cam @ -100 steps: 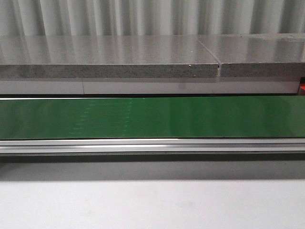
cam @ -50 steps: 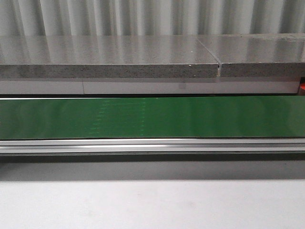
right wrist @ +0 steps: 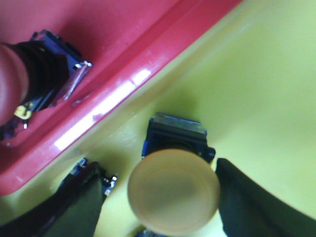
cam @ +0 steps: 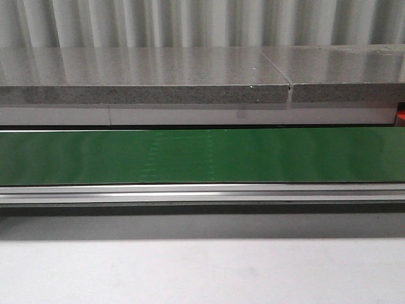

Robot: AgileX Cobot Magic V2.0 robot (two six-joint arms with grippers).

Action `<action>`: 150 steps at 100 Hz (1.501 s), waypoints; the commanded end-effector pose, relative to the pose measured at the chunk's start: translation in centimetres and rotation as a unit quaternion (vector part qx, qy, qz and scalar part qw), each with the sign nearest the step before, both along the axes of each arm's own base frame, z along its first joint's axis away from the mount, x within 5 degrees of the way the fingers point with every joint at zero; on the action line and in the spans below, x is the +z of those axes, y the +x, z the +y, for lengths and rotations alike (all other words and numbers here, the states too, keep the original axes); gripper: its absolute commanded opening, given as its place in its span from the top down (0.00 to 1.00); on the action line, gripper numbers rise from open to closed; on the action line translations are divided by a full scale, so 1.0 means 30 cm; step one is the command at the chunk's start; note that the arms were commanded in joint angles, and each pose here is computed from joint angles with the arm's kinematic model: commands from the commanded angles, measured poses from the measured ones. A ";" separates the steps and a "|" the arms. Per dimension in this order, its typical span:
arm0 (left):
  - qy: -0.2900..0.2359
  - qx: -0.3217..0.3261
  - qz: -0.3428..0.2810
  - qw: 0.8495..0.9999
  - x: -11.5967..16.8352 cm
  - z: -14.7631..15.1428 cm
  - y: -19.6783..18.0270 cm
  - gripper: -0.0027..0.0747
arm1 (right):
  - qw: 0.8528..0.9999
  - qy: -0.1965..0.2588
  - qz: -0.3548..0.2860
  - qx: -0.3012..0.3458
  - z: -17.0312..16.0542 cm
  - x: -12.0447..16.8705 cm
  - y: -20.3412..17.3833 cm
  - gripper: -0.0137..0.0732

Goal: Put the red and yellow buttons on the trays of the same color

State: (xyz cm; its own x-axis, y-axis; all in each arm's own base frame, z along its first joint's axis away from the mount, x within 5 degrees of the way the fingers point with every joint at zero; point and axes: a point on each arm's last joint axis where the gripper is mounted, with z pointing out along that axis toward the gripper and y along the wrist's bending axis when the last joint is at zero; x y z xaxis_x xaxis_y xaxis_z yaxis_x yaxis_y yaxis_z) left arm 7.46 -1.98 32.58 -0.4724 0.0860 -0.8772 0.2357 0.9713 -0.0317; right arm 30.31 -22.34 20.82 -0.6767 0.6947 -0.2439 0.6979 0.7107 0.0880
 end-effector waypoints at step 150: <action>-0.014 -0.002 -0.042 0.999 0.045 -0.004 0.008 0.99 | 0.899 -0.103 -0.236 0.354 0.784 0.458 -0.240 0.90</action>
